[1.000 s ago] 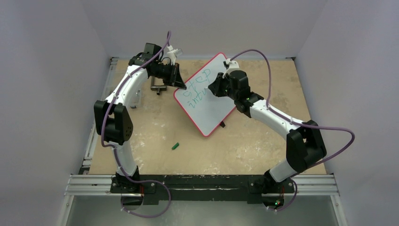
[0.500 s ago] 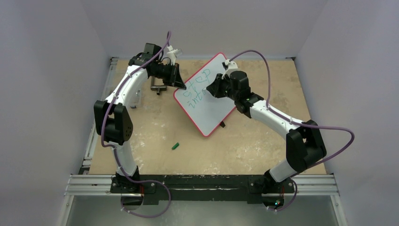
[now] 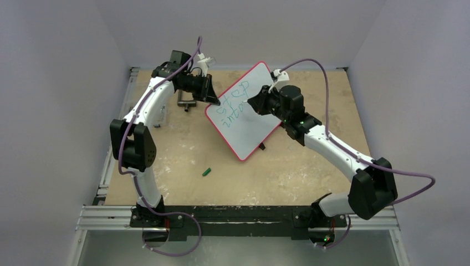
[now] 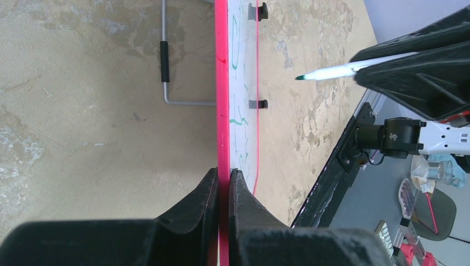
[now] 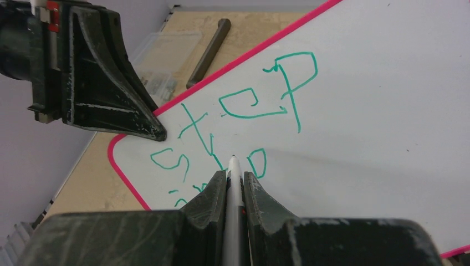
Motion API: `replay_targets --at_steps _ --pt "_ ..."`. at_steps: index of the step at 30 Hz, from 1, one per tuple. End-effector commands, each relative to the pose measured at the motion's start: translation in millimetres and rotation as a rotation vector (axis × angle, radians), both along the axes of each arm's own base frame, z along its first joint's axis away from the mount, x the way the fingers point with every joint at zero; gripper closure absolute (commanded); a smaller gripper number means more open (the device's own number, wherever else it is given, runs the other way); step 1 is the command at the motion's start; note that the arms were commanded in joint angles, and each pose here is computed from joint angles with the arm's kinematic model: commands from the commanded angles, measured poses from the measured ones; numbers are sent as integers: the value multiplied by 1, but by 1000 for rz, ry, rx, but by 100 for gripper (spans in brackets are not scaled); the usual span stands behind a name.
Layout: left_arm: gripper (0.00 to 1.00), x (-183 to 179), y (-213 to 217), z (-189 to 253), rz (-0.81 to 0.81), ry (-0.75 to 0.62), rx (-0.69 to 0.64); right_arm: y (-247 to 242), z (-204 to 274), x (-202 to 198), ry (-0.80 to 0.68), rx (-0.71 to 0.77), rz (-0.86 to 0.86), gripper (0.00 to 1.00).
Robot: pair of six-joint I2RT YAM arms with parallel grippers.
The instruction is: Write a sentence on the whiteboard
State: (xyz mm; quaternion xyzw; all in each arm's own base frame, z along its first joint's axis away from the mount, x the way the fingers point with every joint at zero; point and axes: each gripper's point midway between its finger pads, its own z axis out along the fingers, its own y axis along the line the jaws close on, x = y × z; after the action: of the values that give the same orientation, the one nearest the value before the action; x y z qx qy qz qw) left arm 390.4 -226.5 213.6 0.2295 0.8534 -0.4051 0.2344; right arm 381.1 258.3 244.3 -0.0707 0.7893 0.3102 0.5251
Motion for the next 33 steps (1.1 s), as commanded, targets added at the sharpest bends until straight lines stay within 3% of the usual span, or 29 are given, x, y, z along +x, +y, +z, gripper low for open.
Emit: replay_targets --at_steps 1,19,33 --pt "100 -11 -6 11 -62 -86 15 -20 18 -3 -79 22 -88 100" --pt "100 -16 -7 14 -65 -106 32 -81 5 -11 -154 46 -343 100" --pt "100 -17 -9 14 -71 -112 40 -88 15 3 -182 35 -357 100"
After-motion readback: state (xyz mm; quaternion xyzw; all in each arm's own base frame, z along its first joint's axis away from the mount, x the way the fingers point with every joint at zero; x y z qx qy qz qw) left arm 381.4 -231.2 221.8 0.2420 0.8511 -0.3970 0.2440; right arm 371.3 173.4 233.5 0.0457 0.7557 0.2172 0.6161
